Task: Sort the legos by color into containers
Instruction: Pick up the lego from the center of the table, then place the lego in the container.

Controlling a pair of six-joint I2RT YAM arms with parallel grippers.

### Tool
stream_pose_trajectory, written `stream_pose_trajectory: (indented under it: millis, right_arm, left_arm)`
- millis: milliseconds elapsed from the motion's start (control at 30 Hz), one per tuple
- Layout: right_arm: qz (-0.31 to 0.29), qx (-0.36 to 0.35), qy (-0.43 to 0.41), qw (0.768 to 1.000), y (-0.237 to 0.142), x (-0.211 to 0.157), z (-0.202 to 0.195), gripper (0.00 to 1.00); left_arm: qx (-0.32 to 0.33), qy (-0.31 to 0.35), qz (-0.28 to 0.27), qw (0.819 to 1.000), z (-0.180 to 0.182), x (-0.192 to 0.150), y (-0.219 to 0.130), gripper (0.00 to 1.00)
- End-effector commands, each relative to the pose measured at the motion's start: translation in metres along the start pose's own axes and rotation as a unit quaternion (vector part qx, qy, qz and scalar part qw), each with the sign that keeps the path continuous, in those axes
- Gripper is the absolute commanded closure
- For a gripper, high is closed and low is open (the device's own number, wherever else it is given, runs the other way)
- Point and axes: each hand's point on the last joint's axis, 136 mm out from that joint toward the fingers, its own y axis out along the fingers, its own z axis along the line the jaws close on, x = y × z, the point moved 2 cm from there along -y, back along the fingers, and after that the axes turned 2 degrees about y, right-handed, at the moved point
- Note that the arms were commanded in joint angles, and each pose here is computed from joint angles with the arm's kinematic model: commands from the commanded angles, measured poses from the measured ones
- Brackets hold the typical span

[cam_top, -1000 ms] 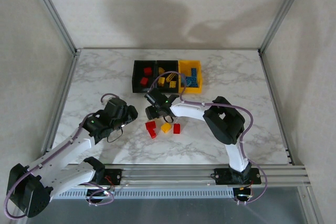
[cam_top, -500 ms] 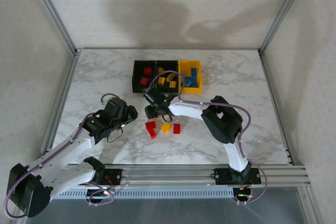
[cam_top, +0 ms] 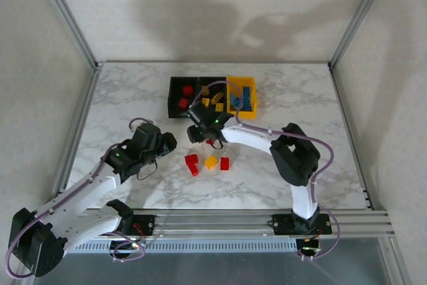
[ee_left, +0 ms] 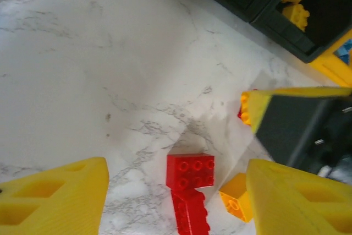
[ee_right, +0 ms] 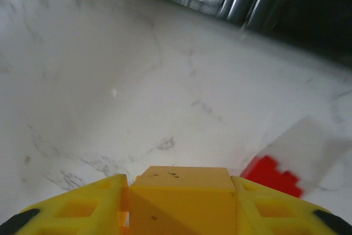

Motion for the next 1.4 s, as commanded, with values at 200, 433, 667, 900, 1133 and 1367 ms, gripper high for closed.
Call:
stream_pose_trajectory:
  millis: [200, 433, 667, 900, 1133, 1367]
  right_arm:
    - [-0.06, -0.045, 0.073, 0.995, -0.008, 0.08, -0.067, 0.56]
    - [-0.06, -0.052, 0.111, 0.991, 0.026, 0.117, -0.098, 0.53]
    - [-0.064, -0.061, 0.133, 0.987, 0.052, 0.14, -0.116, 0.48]
    - [-0.074, -0.057, 0.139, 0.986, 0.047, 0.155, -0.117, 0.36]
    - [-0.127, -0.019, 0.118, 0.985, -0.02, 0.159, -0.091, 0.36]
    - [-0.155, 0.009, 0.113, 0.981, -0.094, 0.109, -0.082, 0.36]
  left_arm:
    - [-0.039, 0.0, -0.009, 0.999, -0.019, 0.01, -0.003, 0.33]
    - [-0.037, 0.0, -0.008, 0.999, -0.018, 0.01, 0.0, 0.33]
    - [-0.032, 0.0, -0.003, 0.999, -0.017, 0.008, 0.004, 0.33]
    - [-0.025, 0.0, 0.003, 1.0, -0.014, 0.004, 0.007, 0.33]
    - [-0.017, 0.002, 0.029, 0.999, -0.014, -0.007, 0.017, 0.3]
    - [0.011, 0.03, 0.08, 0.996, -0.021, -0.04, 0.034, 0.27]
